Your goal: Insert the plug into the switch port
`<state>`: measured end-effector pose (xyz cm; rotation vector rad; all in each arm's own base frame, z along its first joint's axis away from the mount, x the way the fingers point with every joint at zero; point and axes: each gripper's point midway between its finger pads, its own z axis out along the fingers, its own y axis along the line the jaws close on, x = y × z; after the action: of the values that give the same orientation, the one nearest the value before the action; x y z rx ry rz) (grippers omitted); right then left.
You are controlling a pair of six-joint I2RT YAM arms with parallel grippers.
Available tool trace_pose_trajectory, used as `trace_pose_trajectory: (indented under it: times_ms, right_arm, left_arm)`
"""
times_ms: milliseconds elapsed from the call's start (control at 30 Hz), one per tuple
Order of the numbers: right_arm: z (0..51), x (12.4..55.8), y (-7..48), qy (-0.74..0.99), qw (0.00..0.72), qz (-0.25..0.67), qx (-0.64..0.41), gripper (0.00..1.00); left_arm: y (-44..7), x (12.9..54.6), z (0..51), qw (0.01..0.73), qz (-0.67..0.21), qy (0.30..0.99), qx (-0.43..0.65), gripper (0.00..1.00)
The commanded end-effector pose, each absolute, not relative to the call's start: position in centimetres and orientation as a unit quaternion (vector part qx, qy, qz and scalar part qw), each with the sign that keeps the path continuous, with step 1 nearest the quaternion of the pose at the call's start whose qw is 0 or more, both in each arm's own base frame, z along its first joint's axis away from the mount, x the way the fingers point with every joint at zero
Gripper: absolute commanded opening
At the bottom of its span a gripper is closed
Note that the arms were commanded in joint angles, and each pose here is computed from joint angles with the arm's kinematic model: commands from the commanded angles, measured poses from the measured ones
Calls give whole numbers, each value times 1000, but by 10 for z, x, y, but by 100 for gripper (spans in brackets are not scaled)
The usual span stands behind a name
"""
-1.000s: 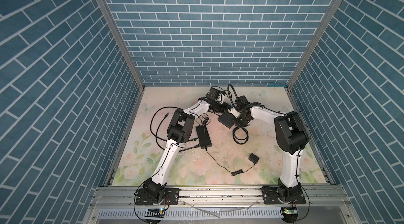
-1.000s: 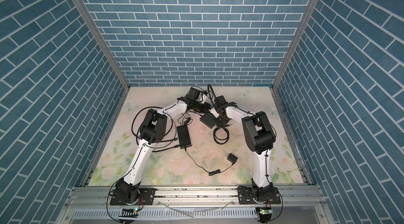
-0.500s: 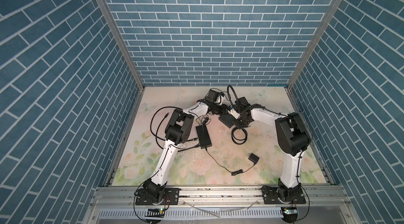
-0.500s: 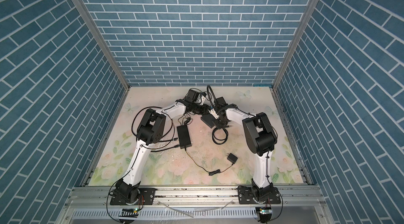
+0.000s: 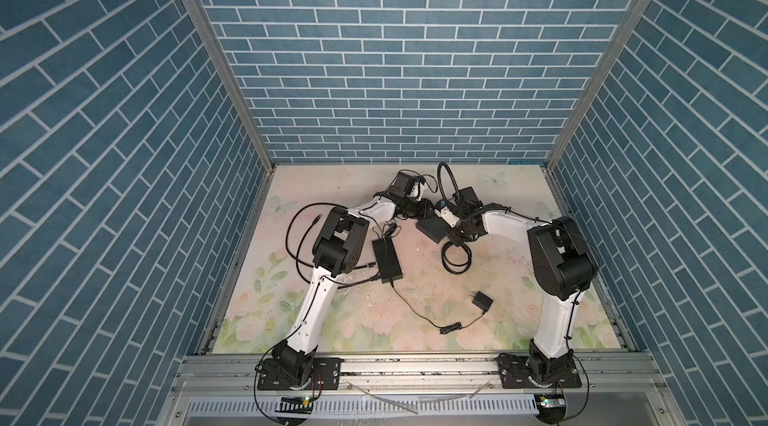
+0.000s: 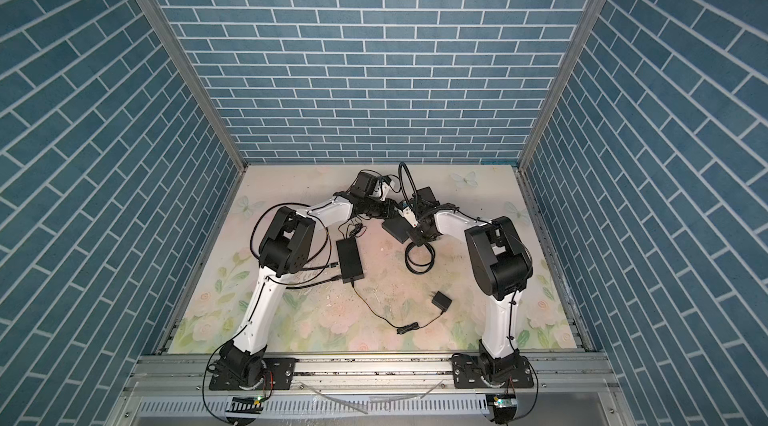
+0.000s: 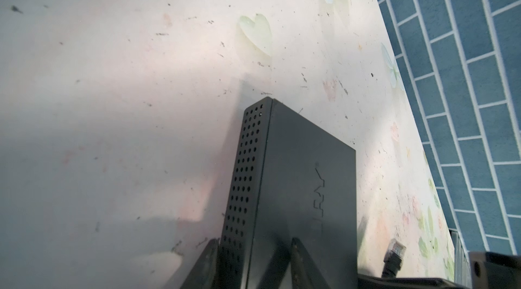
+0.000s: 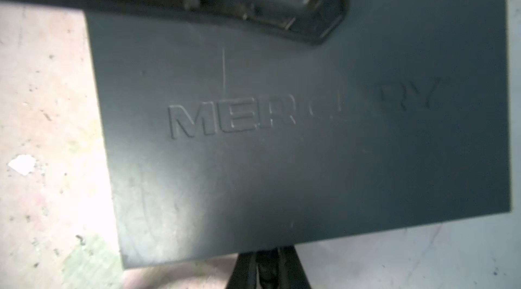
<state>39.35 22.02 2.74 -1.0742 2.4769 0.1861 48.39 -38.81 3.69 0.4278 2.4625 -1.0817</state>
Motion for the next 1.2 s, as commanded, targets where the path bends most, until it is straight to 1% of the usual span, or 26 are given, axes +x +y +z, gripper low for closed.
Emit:
trace_pose_trajectory:
  times_ms: [0, 67, 133, 233, 300, 400, 467, 533, 567, 600, 633, 700, 733, 767, 833, 900, 933, 1033, 1100, 1167]
  right_arm:
    - [99, 451, 280, 806, 410, 121, -409, 6]
    - [98, 449, 279, 807, 408, 124, -408, 9]
    - [100, 444, 276, 808, 409, 123, -407, 16]
    - [98, 433, 266, 817, 394, 110, -406, 27]
    - [95, 426, 257, 822, 386, 99, -408, 32]
    - [95, 418, 243, 827, 384, 83, -403, 37]
    - [99, 412, 236, 828, 384, 79, -400, 40]
    - [106, 406, 229, 829, 390, 75, -395, 43]
    - [110, 404, 225, 829, 392, 74, -393, 45]
    - [113, 401, 221, 830, 392, 72, -391, 47]
    - [116, 398, 216, 832, 392, 69, -386, 48]
    - [123, 397, 202, 839, 401, 53, -363, 50]
    - [129, 400, 192, 846, 411, 42, -338, 53]
    - [133, 403, 182, 852, 420, 32, -311, 58]
    - [146, 410, 150, 864, 448, -7, -230, 78]
    - [155, 410, 114, 869, 469, -51, -150, 99]
    - [158, 406, 97, 870, 474, -64, -115, 99]
    - [166, 388, 60, 862, 494, -99, -60, 99]
    - [169, 377, 39, 856, 502, -119, -23, 99]
    - [166, 367, 21, 852, 506, -132, 4, 98]
  left_arm:
    - [-431, 387, 12, 50, -434, 881, 182, 41]
    - [-428, 389, 13, 55, -425, 884, 187, 41]
    - [-421, 399, 17, 75, -397, 893, 198, 42]
    - [-405, 425, 24, 109, -349, 907, 208, 44]
    - [-395, 447, 32, 132, -333, 911, 204, 47]
    - [-382, 478, 52, 169, -330, 909, 192, 49]
    - [-373, 496, 71, 194, -336, 904, 182, 51]
    - [-366, 510, 98, 223, -349, 892, 179, 54]
    - [-362, 514, 110, 236, -353, 887, 180, 59]
    - [-359, 517, 124, 249, -357, 882, 181, 76]
    - [-353, 519, 137, 261, -359, 878, 181, 99]
    - [-342, 520, 158, 277, -357, 874, 178, 100]
    - [-334, 518, 168, 286, -351, 873, 179, 100]
    - [-325, 516, 174, 294, -340, 875, 178, 100]
    - [-299, 507, 193, 330, -294, 880, 176, 100]
    - [-266, 496, 202, 371, -225, 886, 166, 100]
    - [-244, 490, 206, 394, -181, 887, 159, 100]
    - [-175, 467, 212, 453, -45, 882, 123, 100]
    - [-139, 448, 209, 470, -29, 874, 120, 100]
    - [-96, 431, 202, 477, -20, 875, 86, 100]
